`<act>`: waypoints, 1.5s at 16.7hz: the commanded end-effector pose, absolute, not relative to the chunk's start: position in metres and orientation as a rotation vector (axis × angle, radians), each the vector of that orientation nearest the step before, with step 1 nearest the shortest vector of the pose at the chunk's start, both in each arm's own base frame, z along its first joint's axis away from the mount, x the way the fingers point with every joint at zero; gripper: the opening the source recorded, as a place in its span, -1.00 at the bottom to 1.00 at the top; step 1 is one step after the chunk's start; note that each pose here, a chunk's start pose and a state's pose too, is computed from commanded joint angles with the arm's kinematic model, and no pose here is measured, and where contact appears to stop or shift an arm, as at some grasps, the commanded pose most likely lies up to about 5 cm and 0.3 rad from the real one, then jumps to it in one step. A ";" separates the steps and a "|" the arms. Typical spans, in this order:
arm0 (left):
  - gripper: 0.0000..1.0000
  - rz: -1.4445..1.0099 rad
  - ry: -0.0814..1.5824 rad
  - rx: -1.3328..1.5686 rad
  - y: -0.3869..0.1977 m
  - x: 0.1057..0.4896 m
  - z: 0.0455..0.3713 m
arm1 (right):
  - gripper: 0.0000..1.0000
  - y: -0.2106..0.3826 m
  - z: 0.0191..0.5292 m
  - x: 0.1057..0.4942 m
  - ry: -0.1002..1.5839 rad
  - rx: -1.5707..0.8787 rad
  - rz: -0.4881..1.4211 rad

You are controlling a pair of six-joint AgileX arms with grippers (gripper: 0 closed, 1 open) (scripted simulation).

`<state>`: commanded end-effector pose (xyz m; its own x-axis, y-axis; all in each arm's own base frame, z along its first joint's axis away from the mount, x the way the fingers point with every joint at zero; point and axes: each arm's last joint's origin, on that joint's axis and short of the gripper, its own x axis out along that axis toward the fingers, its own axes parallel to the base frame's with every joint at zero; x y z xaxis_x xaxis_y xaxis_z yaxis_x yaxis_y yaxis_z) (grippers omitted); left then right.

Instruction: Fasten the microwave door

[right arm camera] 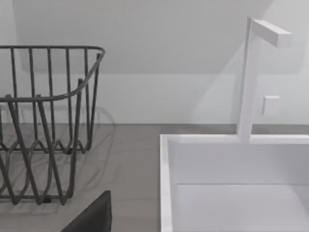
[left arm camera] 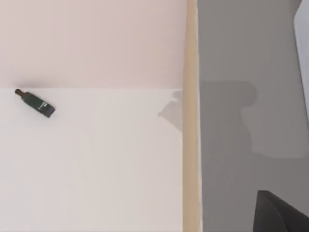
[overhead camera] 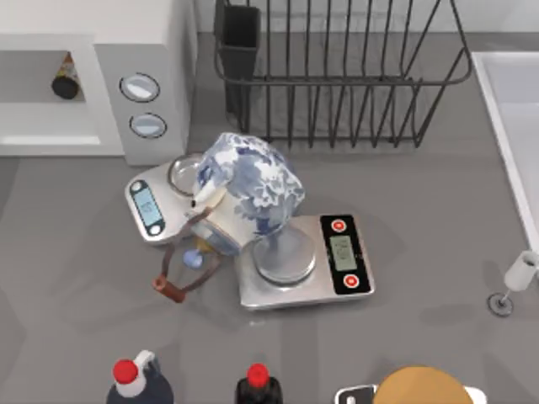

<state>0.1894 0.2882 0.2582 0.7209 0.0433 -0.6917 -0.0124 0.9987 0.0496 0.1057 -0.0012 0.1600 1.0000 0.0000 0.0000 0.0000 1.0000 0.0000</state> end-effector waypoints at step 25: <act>-1.00 -0.022 0.784 0.010 0.309 0.197 0.146 | 1.00 -0.001 0.160 0.106 0.000 0.000 0.000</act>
<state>0.1967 0.3090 0.1455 0.7077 -0.0163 -0.7063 0.0241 0.9997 0.0011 0.1057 -0.0012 0.1600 1.0000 0.0000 0.0000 0.0000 1.0000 0.0000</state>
